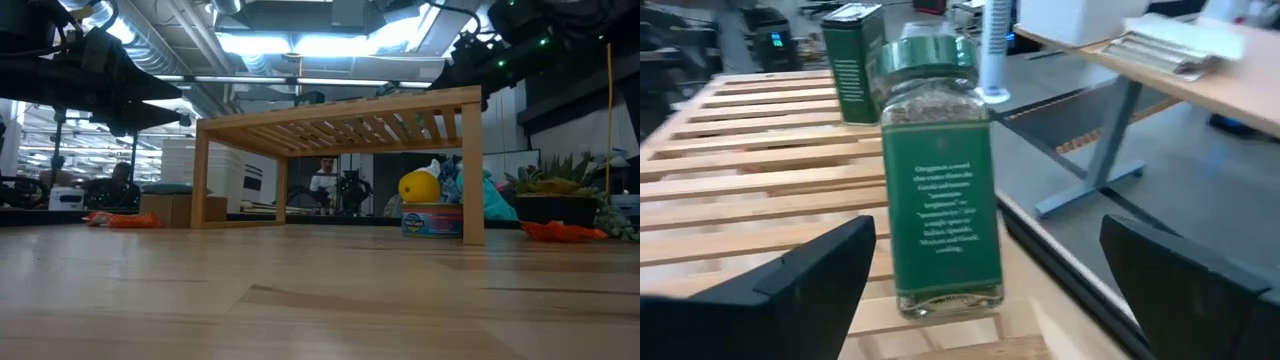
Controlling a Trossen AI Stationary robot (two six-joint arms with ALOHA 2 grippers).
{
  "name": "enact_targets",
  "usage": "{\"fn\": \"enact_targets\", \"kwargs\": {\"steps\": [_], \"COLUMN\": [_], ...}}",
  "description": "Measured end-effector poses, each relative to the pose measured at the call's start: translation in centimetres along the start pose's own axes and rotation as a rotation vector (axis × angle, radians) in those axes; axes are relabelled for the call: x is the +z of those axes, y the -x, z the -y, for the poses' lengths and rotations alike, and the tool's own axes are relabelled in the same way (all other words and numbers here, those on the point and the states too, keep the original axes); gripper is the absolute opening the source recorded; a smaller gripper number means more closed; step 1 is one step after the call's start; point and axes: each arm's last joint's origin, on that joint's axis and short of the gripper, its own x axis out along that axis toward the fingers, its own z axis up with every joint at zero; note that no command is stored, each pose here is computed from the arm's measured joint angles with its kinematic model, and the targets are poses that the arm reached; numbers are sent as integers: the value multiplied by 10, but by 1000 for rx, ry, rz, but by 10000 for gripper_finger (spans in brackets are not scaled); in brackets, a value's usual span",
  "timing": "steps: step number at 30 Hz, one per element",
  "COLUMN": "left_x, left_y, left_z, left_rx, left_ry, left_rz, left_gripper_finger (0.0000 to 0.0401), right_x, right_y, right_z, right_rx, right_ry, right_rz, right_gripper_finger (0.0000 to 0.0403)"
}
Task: Shelf spices
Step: Remove the green seasoning bottle from the shelf
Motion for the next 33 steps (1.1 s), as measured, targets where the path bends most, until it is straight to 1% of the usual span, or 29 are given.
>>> {"fn": "enact_targets", "kwargs": {"steps": [3,8,12,16,20,25,29,33], "left_x": [0,0,0,0,0,0,0,0], "left_y": [0,0,0,0,0,0,0,0], "left_z": [0,0,0,0,0,0,0,0], "left_rx": [0,0,0,0,0,1,0,0], "left_ry": [0,0,0,0,0,0,0,0], "left_rz": [1,1,0,0,1,1,1,0], "left_gripper_finger": [331,331,331,331,331,331,331,331], "right_x": [0,-3,-9,-9,-11,-11,-11,-12], "right_y": [-4,-13,-20,-27,-32,-32,-32,-32], "right_z": [3,3,4,4,5,6,7,7], "right_rx": [28,67,77,94,92,50,39,40], "right_ry": [-20,-20,-27,-22,-20,-26,-43,-57], "right_rz": [12,14,-20,4,11,5,3,0], "right_gripper_finger": [397,395,395,395,395,394,374,329]}}
